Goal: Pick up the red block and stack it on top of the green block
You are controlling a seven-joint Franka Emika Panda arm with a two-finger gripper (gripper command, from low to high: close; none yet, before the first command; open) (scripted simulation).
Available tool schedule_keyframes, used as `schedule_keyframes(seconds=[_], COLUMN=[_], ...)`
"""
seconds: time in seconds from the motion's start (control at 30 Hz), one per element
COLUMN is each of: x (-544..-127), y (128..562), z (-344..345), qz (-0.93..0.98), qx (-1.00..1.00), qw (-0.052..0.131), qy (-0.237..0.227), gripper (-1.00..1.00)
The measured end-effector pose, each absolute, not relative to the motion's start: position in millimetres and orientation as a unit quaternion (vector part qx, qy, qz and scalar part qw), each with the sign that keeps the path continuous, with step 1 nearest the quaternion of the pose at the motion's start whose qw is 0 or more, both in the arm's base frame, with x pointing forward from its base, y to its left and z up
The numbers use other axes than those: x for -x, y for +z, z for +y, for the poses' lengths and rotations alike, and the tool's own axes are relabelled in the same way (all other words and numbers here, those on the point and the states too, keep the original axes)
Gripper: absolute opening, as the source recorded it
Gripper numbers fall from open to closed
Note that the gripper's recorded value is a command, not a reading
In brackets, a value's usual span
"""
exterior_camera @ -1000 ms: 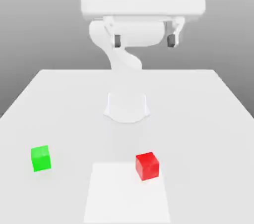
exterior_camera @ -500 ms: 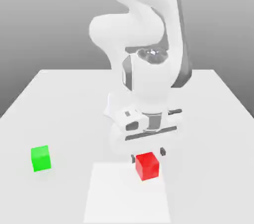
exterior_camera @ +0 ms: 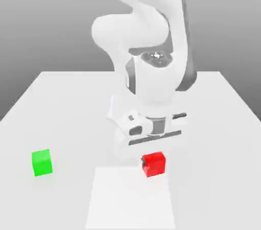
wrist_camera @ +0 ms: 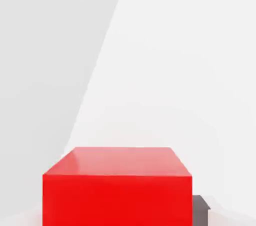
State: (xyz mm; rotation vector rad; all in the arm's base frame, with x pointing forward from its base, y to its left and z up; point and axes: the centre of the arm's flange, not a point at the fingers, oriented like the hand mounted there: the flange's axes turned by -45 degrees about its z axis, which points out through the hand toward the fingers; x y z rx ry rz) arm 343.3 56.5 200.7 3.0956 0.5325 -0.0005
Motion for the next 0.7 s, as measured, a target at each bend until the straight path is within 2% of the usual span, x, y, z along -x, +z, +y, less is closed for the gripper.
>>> schedule_keyframes(seconds=[0.23,0.43,0.5,0.63,0.67,0.7], x=[-356.3,-316.9,-298.1,-294.4,-293.6,-293.6], y=[226.6,240.8,232.0,195.7,186.4,186.4], z=[-84.8,-211.9,-249.0,-257.3,-257.0,-257.0], qz=[-0.118,-0.368,-0.437,-0.454,-0.455,-0.455], qx=[-0.993,-0.93,-0.899,-0.891,-0.891,-0.891], qw=[0.0,0.0,-0.002,-0.001,-0.001,-0.001], qy=[0.001,0.001,0.001,0.001,0.001,0.001], gripper=[-1.0,-1.0,-1.0,-1.0,1.0,1.0])
